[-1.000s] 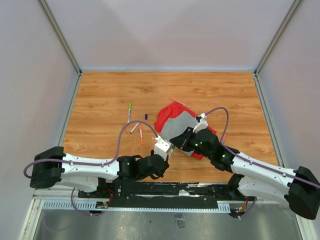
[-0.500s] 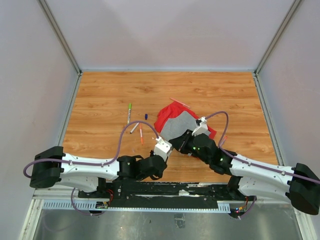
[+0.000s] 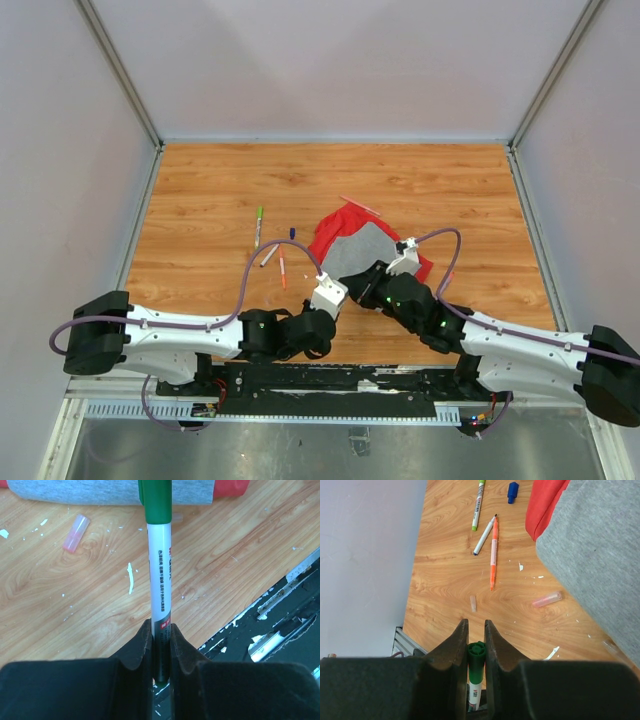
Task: Insert the pens into the pen caps
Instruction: Press the pen cap onto the pen.
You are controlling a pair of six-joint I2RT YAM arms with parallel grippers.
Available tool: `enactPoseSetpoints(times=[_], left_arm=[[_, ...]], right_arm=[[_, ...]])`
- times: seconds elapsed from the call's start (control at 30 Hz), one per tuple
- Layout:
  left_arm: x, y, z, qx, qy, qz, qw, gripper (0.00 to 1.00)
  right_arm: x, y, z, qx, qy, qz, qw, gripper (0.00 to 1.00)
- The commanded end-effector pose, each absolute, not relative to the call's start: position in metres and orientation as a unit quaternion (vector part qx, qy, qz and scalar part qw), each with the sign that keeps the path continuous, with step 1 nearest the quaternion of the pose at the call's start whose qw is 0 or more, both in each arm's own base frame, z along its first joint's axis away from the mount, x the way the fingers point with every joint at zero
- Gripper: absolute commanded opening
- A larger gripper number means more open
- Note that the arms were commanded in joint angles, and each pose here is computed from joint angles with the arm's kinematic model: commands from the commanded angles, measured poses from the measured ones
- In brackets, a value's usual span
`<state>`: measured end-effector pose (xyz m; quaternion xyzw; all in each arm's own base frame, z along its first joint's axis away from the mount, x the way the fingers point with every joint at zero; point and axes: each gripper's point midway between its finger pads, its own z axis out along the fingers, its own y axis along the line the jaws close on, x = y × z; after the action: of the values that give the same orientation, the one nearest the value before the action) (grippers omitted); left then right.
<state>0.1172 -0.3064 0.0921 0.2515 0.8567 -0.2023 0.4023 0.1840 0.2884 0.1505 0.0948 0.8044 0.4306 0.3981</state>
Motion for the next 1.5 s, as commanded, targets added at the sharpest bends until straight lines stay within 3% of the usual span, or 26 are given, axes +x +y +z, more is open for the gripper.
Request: enactPoseSetpoints(times=[0.0, 0.97, 1.47], left_arm=[[0.171, -0.36, 0.242, 0.074, 0.754, -0.343, 0.556, 0.01], [0.16, -0.332, 0.358, 0.039, 0.65, -0.462, 0.603, 0.01], [0.143, -0.315, 0.394, 0.046, 0.595, -0.525, 0.607, 0.0]], right_arm=[[0.077, 0.303, 0.088, -0.05, 0.873, 0.436, 0.214, 0.01], [0.052, 0.317, 0.127, -0.179, 0.798, 0.489, 0.304, 0.01], [0.05, 0.315, 0.114, -0.211, 0.791, 0.478, 0.319, 0.01]])
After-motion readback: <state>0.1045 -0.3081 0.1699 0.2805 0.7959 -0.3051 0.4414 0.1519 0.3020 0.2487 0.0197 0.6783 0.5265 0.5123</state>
